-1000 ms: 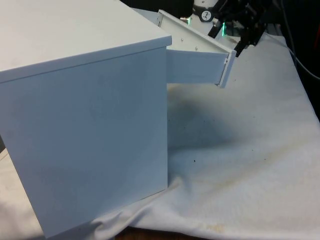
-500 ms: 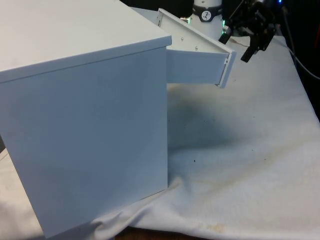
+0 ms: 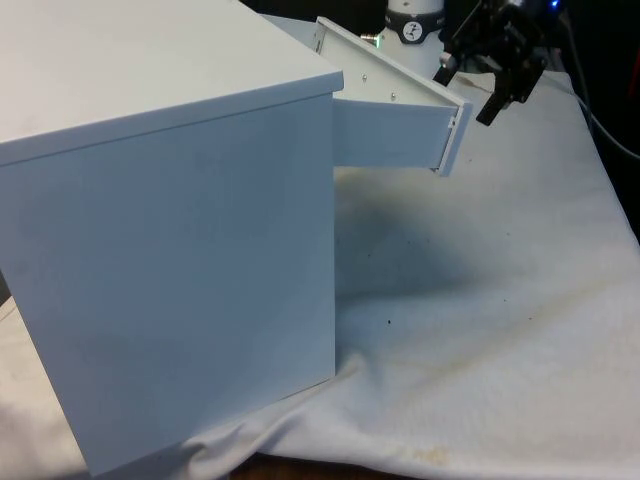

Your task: Open the drawer, then close it.

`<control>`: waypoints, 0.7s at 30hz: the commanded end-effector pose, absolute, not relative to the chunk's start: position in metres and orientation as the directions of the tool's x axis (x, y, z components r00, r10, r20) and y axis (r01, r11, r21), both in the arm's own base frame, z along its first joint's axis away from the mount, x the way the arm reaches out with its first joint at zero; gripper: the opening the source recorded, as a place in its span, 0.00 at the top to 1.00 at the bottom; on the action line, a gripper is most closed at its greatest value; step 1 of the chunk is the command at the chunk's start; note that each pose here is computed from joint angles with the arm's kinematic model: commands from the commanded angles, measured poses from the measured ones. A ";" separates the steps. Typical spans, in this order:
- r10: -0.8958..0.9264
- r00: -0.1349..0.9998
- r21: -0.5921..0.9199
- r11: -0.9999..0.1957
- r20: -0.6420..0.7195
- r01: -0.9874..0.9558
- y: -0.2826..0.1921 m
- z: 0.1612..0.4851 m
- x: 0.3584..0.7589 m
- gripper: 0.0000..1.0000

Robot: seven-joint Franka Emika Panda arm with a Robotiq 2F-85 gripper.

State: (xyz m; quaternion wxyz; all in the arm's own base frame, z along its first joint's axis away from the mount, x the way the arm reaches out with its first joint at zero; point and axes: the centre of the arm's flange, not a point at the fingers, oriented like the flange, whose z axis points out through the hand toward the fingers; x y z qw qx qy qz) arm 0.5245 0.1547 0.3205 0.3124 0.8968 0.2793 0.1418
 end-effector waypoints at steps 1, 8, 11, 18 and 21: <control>0.590 0.803 0.644 -0.647 0.085 0.408 0.155 0.320 0.525 0.01; 0.588 0.804 0.646 -0.649 0.089 0.403 0.155 0.320 0.525 0.47; 0.587 0.805 0.646 -0.649 0.089 0.402 0.155 0.319 0.525 0.62; 0.584 0.808 0.640 -0.653 0.083 0.406 0.155 0.319 0.524 0.97; 0.576 0.812 0.650 -0.651 0.088 0.391 0.147 0.327 0.528 1.00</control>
